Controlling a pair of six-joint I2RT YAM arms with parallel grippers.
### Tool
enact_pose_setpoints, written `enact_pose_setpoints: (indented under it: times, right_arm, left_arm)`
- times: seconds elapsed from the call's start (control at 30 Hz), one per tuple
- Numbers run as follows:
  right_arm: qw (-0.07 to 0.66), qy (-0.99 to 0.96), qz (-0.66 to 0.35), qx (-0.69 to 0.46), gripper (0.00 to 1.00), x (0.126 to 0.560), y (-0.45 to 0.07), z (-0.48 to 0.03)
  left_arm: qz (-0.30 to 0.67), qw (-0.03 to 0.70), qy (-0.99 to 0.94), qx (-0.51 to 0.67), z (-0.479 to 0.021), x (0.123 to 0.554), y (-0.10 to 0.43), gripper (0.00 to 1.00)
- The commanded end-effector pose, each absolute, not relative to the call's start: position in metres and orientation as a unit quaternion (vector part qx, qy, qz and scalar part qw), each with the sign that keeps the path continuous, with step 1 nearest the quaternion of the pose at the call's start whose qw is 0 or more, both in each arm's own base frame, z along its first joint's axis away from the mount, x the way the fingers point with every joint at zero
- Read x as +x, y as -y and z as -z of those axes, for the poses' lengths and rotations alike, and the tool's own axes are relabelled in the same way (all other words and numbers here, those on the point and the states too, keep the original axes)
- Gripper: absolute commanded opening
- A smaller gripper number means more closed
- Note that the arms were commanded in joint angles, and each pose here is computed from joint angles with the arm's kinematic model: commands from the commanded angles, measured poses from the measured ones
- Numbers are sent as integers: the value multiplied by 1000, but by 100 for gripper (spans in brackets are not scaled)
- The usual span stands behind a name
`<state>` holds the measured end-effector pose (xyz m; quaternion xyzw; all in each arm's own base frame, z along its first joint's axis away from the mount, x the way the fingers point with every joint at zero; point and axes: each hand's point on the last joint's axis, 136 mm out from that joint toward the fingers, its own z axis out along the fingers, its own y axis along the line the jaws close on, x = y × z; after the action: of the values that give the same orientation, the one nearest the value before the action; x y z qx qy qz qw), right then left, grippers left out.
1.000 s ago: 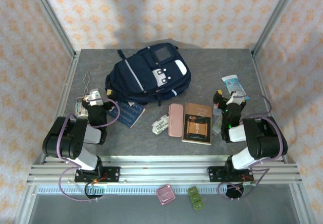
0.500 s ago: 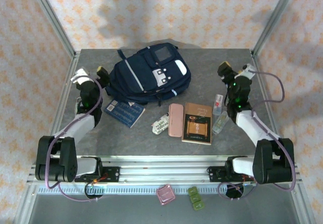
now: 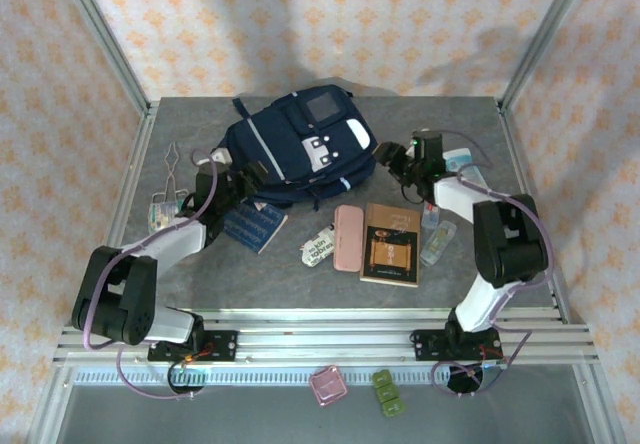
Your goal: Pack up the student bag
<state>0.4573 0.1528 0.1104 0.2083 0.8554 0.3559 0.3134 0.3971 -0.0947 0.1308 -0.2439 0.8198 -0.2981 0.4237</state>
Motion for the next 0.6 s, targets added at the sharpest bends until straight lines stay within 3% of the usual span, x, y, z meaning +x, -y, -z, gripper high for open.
enact_pose_setpoints:
  times: [0.0,0.17,0.37,0.57]
  right_arm:
    - [276,-858,-386,198,61,464,-179,-104]
    - [231,-873,-390,182,61,472,-209,-78]
    - [194,-880,-391,189,53,477,-233,-53]
    - [183,-885,-362,228,57,469,-224,-35]
  left_arm:
    - [314,387,-827,-261,-104,391,105,61]
    - [311,376,-836,-252,-92,397,115,59]
    - [307,367,-845,-240,-82,409,124,53]
    - [302,353,-854,-233,-72,415,130,51]
